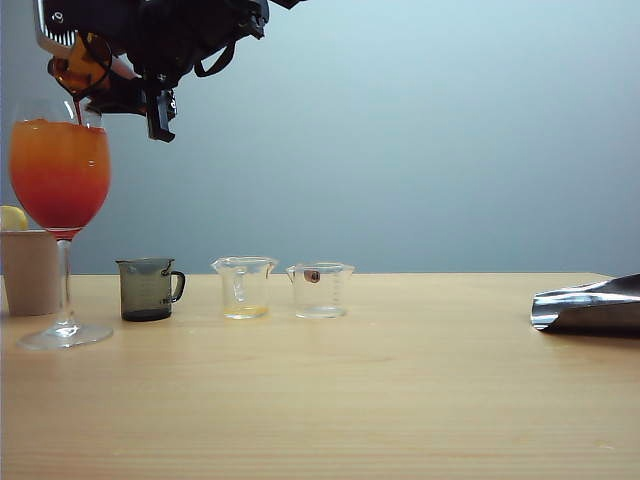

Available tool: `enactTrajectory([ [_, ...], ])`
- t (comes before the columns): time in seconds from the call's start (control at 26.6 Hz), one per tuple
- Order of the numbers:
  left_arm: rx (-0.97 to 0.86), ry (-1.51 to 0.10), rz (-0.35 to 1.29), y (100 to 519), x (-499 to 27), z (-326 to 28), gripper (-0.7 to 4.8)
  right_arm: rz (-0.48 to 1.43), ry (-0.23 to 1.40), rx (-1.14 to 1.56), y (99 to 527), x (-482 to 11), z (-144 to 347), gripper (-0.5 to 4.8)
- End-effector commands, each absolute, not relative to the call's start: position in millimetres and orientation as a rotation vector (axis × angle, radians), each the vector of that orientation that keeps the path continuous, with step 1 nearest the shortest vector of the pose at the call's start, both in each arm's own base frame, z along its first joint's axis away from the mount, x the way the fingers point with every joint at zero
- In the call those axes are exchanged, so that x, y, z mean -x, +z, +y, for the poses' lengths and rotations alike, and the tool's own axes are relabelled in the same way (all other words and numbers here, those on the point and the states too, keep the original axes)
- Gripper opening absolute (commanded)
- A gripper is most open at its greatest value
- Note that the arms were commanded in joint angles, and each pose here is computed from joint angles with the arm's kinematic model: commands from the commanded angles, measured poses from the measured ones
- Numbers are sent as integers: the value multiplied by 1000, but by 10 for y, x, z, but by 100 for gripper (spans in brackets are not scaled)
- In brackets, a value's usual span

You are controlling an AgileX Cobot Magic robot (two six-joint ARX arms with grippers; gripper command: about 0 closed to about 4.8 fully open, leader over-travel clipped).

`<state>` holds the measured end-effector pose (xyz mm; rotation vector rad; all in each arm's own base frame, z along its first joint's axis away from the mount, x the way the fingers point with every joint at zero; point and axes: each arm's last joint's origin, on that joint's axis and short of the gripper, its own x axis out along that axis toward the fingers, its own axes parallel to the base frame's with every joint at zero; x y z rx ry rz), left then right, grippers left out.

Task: Pick up the fourth measuring cup from the left, pour the grenadine inside into the goblet, and finally put the measuring cup back in its original place.

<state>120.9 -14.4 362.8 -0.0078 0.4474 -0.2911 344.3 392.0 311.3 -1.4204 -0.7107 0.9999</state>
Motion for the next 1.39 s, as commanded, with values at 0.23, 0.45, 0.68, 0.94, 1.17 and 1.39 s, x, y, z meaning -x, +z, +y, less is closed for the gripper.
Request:
enactTrajectory([
  [0.23,10,-290,435,3646,-1205,-143,-5,-777,953,1434,3223,-3421,3918,17],
  [0.45,10,-290,434,3646,-1205,-143,-5,-788,947,1451,3223,-3423,3917,17],
  [0.68,9,-288,434,3646,-1205,-142,-5,-790,946,1453,3224,-3423,3917,17],
  [0.94,9,-288,434,3646,-1205,-142,-5,-795,943,1461,3224,-3423,3917,17],
  [1.17,9,-288,434,3646,-1205,-142,-5,-807,937,1480,3224,-3423,3917,17],
  [1.39,10,-288,436,3645,-1204,-142,-5,-834,919,1521,3226,-3421,3919,17],
])
